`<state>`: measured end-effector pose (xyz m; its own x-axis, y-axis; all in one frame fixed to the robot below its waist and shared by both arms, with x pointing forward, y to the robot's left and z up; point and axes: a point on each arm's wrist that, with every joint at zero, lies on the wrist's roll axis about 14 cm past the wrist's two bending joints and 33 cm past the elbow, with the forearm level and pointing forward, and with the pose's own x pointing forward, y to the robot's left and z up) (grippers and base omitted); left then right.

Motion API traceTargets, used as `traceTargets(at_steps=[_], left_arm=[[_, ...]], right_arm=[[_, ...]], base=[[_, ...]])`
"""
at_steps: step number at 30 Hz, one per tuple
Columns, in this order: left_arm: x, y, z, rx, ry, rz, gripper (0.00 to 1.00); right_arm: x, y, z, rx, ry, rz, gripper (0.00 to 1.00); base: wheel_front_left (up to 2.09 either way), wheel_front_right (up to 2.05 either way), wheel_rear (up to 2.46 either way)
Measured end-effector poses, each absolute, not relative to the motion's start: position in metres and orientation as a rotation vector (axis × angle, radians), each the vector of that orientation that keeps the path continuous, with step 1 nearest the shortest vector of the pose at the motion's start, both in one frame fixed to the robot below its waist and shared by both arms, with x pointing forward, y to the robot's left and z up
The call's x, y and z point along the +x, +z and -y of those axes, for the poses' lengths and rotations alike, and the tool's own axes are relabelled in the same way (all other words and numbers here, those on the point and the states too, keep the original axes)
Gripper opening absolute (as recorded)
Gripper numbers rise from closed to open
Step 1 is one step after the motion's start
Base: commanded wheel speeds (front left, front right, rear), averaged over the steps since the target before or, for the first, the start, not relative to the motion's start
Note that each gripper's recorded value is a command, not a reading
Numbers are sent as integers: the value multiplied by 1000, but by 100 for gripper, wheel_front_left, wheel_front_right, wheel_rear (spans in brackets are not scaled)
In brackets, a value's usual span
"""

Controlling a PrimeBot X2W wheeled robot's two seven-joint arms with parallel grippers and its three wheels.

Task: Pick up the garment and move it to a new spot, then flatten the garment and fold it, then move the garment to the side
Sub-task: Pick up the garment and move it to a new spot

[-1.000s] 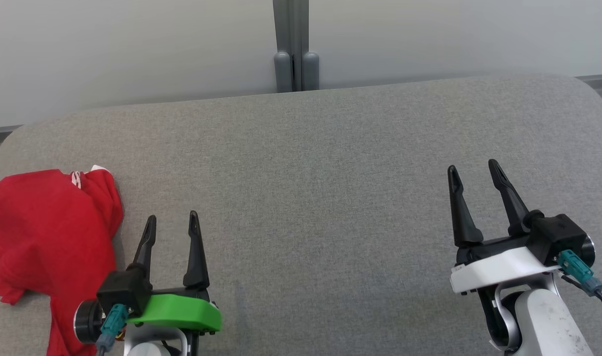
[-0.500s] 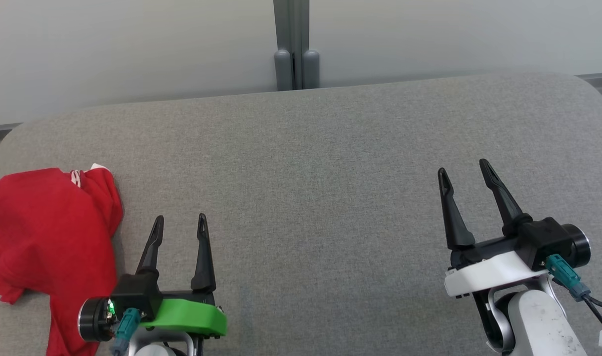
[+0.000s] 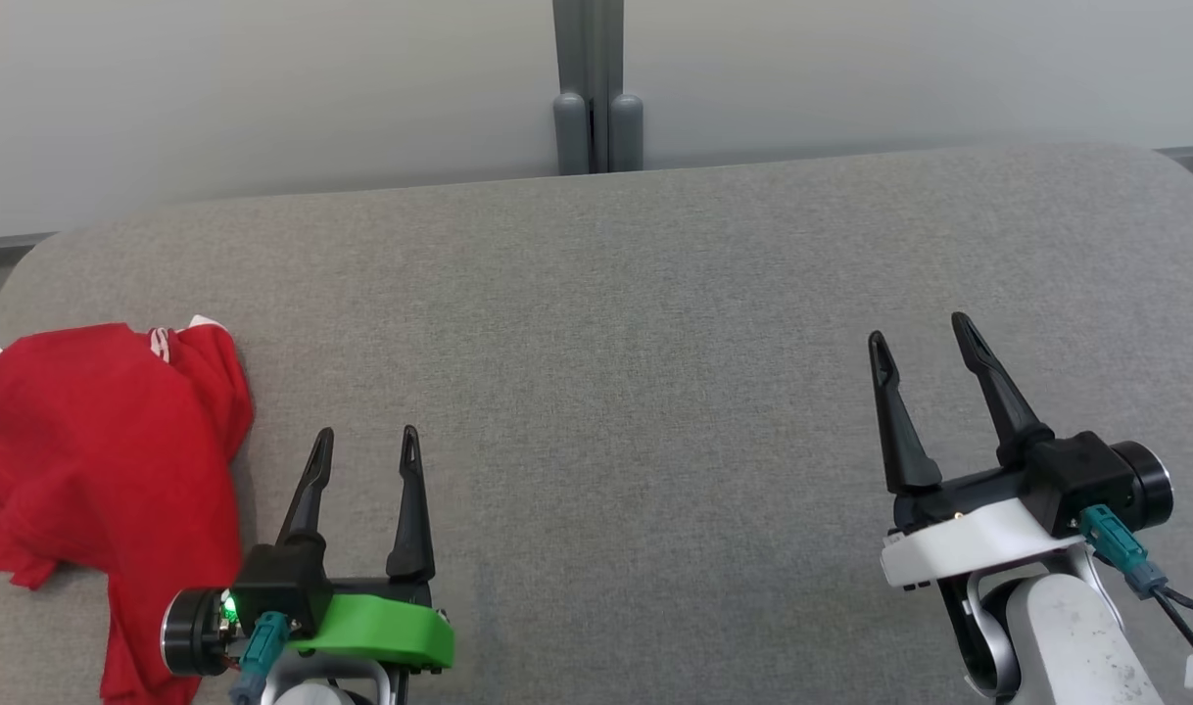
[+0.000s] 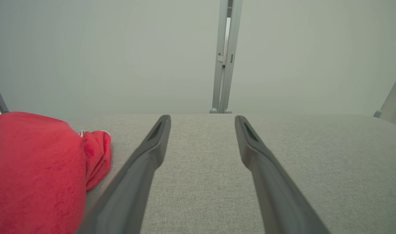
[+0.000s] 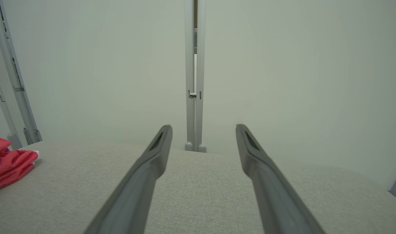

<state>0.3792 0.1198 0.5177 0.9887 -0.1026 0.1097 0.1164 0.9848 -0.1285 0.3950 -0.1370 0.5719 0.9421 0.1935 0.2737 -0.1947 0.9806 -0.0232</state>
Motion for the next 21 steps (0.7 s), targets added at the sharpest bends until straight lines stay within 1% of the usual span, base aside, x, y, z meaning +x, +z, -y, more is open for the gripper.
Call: traceTargets(at_steps=[8,14,21], left_arm=[[371,517,-150,-128,-15,104,100],[358,519,-183,-116,88,116,100],[331,521,-231,-106,245,129,100]], right_arm=[[402,568,106,33,284,267,100],[404,560,70,59,387,241,100],[403,558,24,90,518,228,100]], base=[[0,0,0],[0,0,0],[0,0,0]])
